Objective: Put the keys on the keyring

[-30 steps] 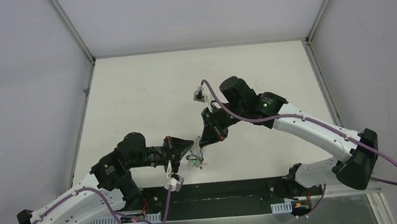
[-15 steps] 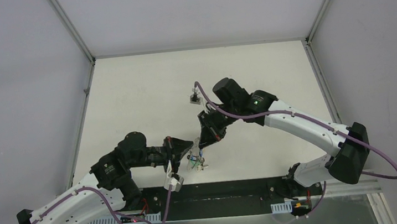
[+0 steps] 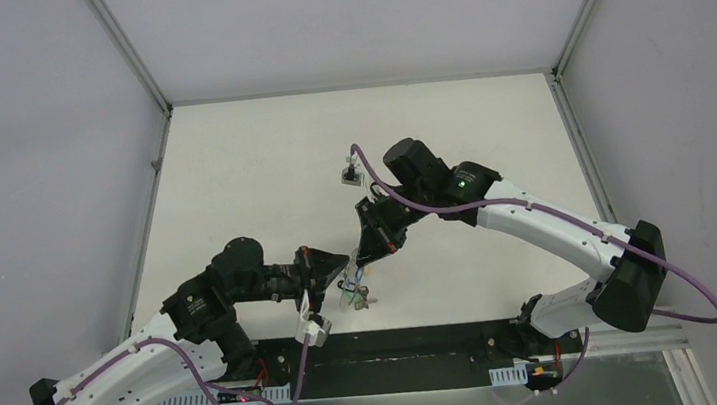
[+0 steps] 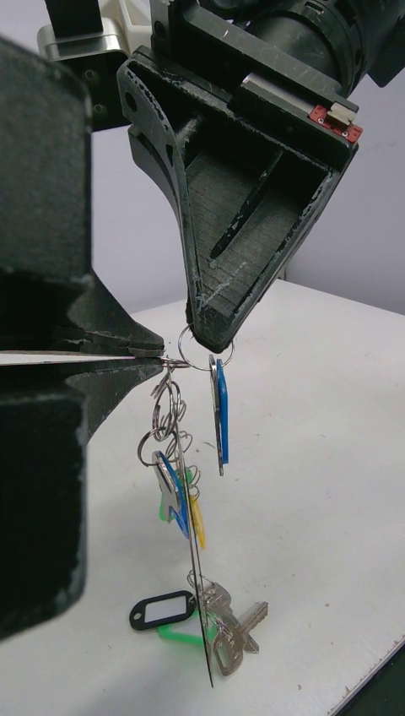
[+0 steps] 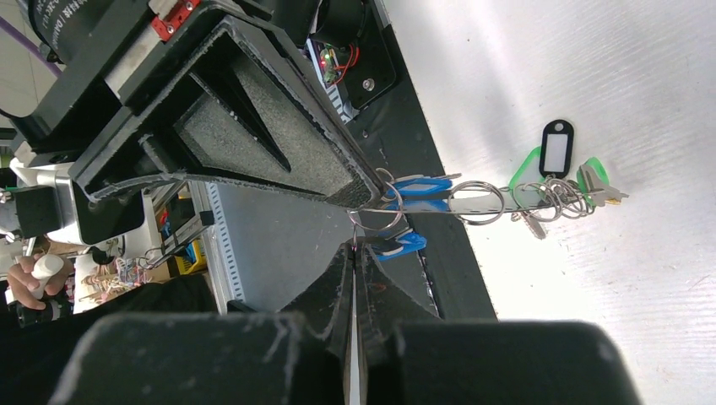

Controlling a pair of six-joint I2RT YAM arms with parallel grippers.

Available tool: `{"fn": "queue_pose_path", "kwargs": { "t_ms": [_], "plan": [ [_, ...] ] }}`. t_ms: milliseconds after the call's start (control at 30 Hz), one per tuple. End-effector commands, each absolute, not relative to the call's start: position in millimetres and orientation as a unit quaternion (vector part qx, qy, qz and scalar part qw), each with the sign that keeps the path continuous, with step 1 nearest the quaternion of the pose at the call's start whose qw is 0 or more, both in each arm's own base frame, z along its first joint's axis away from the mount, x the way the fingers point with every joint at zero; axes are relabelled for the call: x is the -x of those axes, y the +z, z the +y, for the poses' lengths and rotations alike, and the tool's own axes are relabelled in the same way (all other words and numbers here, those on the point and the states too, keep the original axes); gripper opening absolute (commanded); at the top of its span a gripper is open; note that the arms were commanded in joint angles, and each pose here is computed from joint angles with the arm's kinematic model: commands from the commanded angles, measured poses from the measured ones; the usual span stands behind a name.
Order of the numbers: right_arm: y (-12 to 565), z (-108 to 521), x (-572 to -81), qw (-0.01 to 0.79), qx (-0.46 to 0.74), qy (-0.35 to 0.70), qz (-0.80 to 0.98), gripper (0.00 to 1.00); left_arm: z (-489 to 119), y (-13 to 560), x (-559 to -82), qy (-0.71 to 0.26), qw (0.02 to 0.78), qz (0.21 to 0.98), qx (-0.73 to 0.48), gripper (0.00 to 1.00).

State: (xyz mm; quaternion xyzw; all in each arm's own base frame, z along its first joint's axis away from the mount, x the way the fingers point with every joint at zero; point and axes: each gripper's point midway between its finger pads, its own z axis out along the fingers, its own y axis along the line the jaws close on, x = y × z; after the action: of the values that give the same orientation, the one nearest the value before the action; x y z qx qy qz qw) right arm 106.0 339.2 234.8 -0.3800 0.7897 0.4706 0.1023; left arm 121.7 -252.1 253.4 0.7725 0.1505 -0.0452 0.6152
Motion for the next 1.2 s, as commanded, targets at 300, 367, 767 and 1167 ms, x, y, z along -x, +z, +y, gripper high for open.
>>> {"fn": "queue_pose_path", "kwargs": {
  "t_ms": [300,367,767,1167],
  "plan": [
    [243.3,347.5,-118.7,0.128,0.370,0.470,0.791,0.00,-254.6,289.2,-110.9,-0.052,0.647,0.114,-0.752,0.00],
    [242.0,346.8,-119.9,0.127,0.368,0.466,0.794,0.00,-254.6,289.2,-110.6,-0.052,0.647,0.113,-0.752,0.00],
    [232.1,343.0,-118.7,0.097,0.358,0.452,0.811,0.00,-254.8,289.9,-108.9,-0.055,0.647,0.109,-0.753,0.00],
    [219.4,339.4,-118.3,0.074,0.351,0.435,0.826,0.00,-255.2,290.0,-107.8,-0.058,0.646,0.108,-0.753,0.00]
  ]
}}
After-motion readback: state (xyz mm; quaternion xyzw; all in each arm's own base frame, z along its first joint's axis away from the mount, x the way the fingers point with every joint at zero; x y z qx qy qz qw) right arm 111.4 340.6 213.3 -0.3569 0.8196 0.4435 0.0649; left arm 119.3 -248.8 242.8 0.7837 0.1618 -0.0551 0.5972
